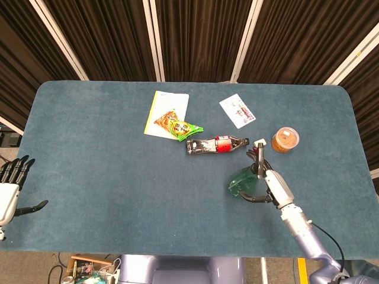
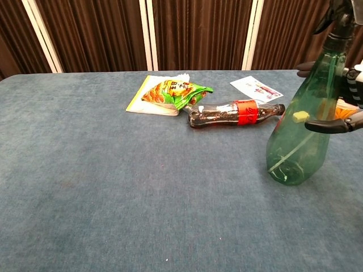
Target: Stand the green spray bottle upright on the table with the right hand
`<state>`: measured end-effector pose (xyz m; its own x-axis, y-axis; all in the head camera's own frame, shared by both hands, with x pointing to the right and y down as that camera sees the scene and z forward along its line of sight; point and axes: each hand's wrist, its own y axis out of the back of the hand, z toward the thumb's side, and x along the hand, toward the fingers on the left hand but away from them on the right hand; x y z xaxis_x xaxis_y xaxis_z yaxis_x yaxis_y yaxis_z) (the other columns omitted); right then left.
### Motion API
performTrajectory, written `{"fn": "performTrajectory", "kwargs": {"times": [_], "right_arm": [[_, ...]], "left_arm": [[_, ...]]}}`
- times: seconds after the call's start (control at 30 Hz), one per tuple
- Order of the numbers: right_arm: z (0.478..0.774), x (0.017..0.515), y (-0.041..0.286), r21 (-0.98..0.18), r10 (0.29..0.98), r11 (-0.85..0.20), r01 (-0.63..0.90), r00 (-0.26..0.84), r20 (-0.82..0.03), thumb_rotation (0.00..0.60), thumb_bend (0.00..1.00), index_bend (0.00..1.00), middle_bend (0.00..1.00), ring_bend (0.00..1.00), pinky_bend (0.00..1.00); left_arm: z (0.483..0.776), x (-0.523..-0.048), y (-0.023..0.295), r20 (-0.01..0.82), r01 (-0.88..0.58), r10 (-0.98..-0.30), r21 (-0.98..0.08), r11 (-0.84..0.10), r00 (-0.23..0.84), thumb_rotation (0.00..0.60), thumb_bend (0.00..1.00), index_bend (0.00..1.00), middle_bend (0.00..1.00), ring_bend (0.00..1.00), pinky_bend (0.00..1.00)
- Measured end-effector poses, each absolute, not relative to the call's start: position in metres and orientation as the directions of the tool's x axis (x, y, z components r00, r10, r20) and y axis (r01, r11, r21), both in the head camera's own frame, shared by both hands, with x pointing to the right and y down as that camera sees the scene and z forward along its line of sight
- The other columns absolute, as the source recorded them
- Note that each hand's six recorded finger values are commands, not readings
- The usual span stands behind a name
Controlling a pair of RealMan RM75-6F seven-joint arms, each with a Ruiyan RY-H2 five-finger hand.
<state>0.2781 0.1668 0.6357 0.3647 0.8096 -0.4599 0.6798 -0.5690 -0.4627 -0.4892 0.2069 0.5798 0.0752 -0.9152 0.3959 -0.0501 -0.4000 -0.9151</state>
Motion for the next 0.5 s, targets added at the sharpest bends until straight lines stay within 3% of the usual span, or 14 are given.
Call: {"fn": "performTrajectory", "kwargs": {"times": [0.5], "right_arm": [[0.618, 0.301, 0.178, -0.551, 0.828, -0.552, 0.626, 0.335, -0.449, 0.600, 0.25, 0.00, 0.00, 0.00, 0.00]], "left_arm": [[0.576, -0.491, 0.208, 0.386, -0.056, -0.920, -0.919, -0.390, 0.072, 0.600, 0.02, 0.00, 0.00, 0.00, 0.07]]}}
